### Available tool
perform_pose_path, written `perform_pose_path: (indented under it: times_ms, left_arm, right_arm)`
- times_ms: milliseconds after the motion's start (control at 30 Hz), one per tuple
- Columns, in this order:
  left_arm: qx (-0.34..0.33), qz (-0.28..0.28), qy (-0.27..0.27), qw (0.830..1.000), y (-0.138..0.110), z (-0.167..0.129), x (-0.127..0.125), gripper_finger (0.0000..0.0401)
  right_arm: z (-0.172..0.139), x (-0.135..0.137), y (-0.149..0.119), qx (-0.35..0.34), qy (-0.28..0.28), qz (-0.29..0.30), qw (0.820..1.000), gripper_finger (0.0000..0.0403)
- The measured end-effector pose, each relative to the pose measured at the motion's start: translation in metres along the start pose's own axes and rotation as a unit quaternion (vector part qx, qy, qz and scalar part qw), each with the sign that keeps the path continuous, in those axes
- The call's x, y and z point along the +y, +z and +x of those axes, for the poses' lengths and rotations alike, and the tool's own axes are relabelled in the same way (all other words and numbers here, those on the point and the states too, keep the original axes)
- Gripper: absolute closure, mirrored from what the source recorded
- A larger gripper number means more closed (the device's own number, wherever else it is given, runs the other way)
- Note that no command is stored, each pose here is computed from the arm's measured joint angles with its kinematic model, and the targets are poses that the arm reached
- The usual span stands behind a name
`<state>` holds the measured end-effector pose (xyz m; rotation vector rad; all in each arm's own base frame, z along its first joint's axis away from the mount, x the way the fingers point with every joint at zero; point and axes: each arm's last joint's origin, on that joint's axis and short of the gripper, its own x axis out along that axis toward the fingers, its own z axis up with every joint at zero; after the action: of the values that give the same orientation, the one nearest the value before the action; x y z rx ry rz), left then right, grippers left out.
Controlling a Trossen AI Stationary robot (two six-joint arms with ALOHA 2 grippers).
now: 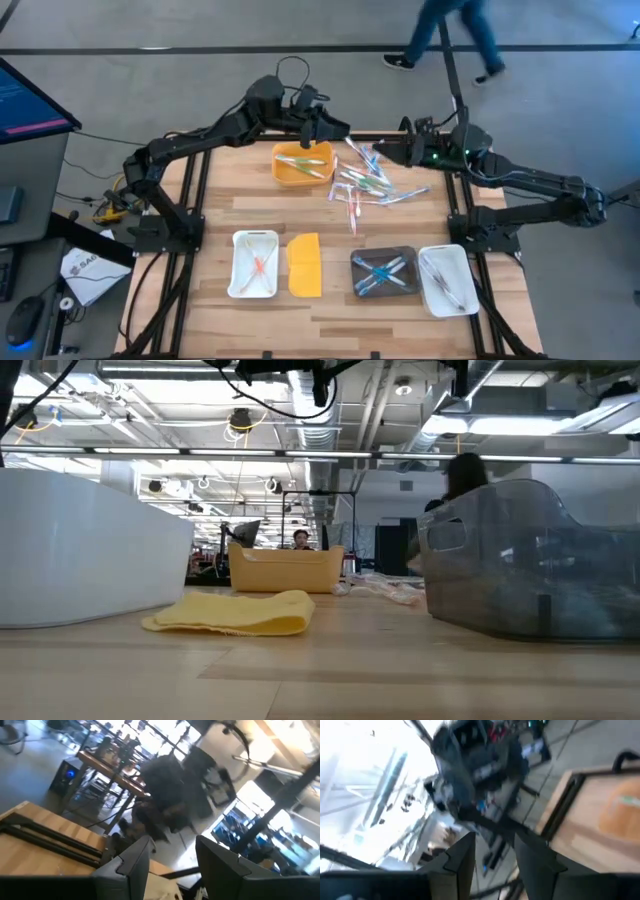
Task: Pick & Place Toothbrushes
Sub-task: Put the orange toothbrush into the left white bin
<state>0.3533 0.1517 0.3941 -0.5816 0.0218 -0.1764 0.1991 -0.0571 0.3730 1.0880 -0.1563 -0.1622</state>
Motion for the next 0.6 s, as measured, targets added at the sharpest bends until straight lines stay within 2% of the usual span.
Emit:
perform_pose_path:
  times_ms: [133,267,400,600]
  left_arm:
    - [0.01,0.001,-0.012,1.0,-0.004,0.004,-0.006,0.0247]
    - [0.024,-0.014,-0.013,1.0,-0.009,0.008,-0.009,0.0247]
    - [0.025,0.011,-0.001,1.0,-0.013,0.011,-0.011,0.0247]
    - [-0.01,0.05,0.059,0.997,-0.017,0.017,-0.016,0.0247]
  right_arm:
    - [-0.003,-0.006,0.019,-0.048,-0.003,0.027,0.998,0.0269]
    - [-0.008,-0.017,0.039,-0.052,-0.01,0.047,0.997,0.0269]
    - [-0.012,-0.029,0.058,-0.038,-0.012,0.031,0.999,0.0269]
    - [-0.016,-0.054,0.082,0.026,-0.009,0.046,0.999,0.0269]
